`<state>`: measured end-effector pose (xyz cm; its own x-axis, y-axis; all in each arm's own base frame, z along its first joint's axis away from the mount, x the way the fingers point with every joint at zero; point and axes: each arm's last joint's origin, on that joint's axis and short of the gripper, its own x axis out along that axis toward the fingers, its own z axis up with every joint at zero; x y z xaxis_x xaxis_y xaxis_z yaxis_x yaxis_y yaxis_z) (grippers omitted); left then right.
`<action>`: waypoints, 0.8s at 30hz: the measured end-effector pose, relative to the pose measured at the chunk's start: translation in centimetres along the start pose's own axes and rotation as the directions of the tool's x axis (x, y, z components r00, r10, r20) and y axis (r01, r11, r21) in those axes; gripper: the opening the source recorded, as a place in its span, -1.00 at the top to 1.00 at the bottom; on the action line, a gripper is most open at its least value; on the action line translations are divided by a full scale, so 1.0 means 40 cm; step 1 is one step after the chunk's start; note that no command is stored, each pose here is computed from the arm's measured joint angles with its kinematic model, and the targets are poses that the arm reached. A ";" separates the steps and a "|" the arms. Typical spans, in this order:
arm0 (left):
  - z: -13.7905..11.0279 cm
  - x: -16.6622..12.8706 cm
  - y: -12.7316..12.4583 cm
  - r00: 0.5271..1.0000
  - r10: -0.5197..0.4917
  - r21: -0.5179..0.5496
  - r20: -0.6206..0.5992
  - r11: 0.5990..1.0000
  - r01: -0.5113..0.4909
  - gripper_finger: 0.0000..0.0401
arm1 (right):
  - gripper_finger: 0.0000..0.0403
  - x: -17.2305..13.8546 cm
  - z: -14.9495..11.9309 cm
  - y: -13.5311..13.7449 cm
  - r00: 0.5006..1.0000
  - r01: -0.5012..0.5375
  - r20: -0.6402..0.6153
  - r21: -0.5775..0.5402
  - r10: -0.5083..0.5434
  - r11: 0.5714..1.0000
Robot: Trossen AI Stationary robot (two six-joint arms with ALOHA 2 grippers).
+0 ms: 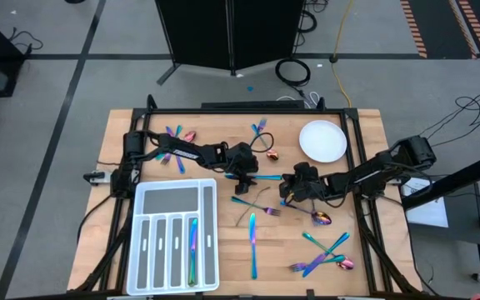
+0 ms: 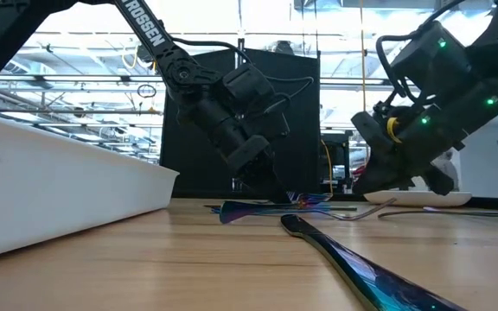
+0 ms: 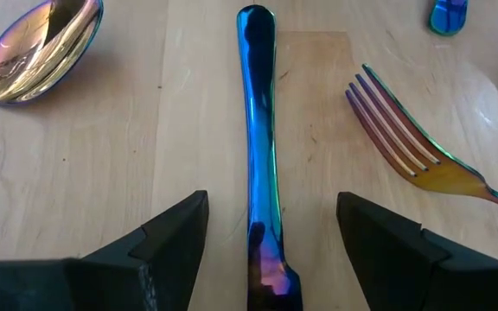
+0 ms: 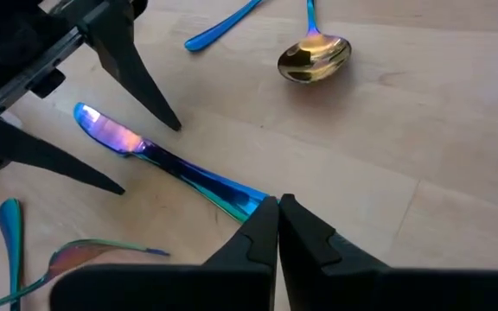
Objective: Sort silverware
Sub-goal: Put the top right iridescent knife into the cutlery tray
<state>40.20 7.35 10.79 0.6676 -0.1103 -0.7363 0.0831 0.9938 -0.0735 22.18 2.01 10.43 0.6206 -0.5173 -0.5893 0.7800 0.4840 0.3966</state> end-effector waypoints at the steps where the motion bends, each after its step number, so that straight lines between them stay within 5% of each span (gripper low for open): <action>1: 0.000 0.000 0.000 1.000 0.000 0.000 0.000 1.000 0.000 -0.29 | 1.00 0.000 0.000 0.000 1.000 0.000 0.000 0.000 0.000 1.000; 24: 0.000 0.001 0.000 1.000 0.003 0.003 0.002 1.000 -0.003 -0.30 | 1.00 0.032 -0.023 0.005 1.000 -0.014 0.026 -0.003 0.014 1.000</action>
<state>40.21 7.36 10.75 0.6693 -0.1069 -0.7352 0.0827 0.9942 -0.0693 23.05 2.09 9.11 0.6337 -0.5288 -0.5646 0.7708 0.4937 0.4027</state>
